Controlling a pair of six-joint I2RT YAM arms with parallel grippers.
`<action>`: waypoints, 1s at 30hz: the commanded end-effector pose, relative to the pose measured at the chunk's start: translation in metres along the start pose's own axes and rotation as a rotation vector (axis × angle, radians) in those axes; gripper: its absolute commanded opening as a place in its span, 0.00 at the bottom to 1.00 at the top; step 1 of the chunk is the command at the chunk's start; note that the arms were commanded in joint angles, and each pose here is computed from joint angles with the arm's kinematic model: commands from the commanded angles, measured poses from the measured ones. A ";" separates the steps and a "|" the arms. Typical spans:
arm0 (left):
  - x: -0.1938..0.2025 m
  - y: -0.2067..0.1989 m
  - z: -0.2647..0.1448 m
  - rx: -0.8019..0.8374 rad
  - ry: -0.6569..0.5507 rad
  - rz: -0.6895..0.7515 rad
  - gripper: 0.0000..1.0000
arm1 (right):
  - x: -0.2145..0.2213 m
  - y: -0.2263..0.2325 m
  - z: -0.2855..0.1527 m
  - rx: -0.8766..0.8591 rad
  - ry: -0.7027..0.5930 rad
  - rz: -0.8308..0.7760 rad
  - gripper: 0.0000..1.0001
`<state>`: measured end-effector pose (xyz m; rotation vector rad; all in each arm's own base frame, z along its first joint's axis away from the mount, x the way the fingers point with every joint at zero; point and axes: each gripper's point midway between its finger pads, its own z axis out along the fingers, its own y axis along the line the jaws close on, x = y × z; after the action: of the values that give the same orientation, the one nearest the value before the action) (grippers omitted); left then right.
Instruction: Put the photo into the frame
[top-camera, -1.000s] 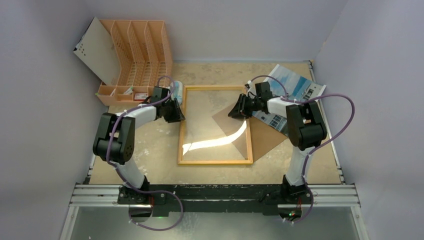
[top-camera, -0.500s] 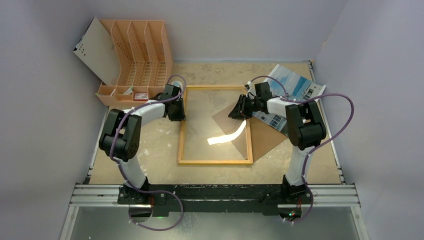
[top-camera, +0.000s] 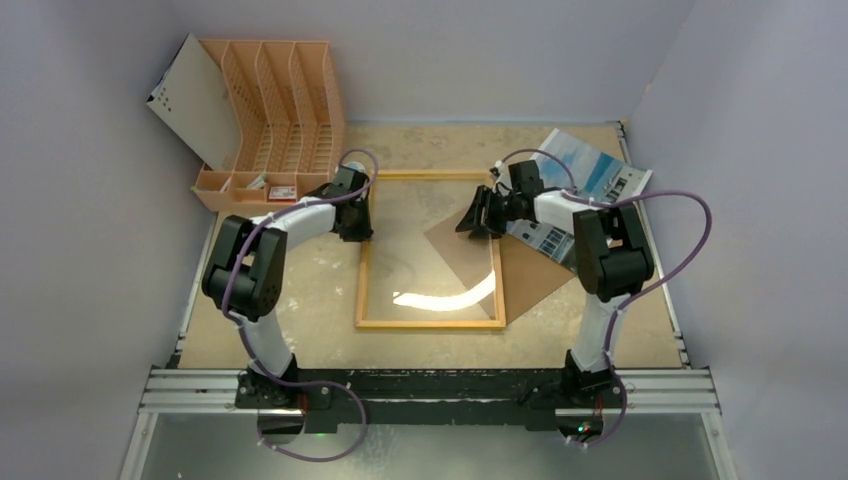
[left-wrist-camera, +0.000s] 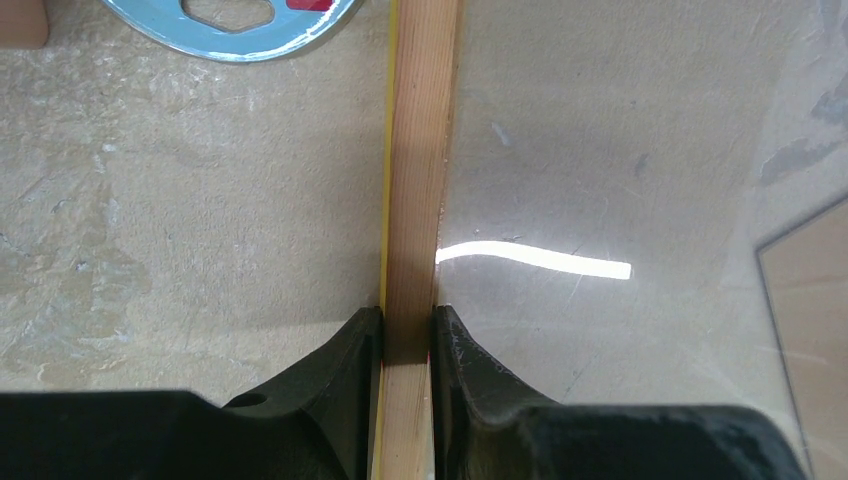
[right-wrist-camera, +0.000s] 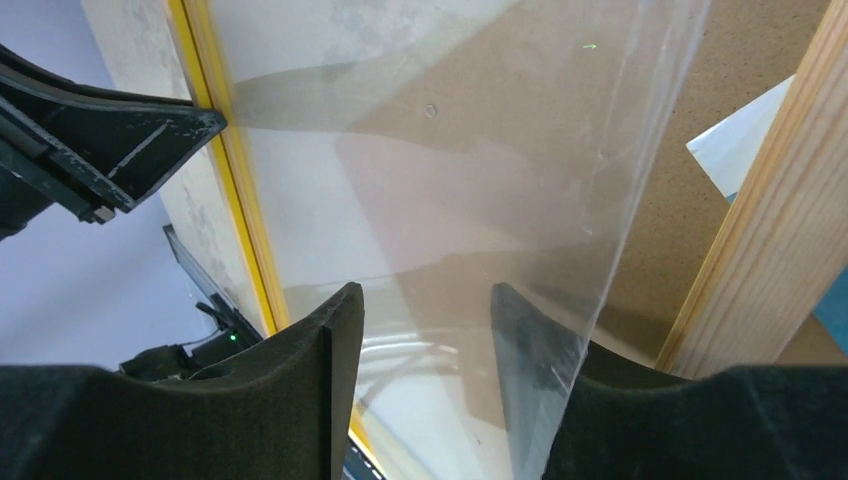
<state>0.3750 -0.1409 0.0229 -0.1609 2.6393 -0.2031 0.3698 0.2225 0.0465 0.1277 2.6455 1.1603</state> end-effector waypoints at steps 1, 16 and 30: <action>0.026 0.036 0.017 -0.166 0.075 0.002 0.14 | -0.018 0.026 -0.027 0.036 -0.068 -0.045 0.55; 0.025 0.013 0.017 -0.043 0.088 0.007 0.18 | -0.067 -0.023 -0.116 0.508 -0.425 -0.084 0.58; -0.015 -0.024 -0.023 0.108 0.012 0.003 0.44 | -0.094 -0.014 -0.140 0.560 -0.549 -0.105 0.58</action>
<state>0.3707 -0.1481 0.0251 -0.1529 2.6700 -0.2590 0.4075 0.1101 0.1125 0.3300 2.4487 0.3485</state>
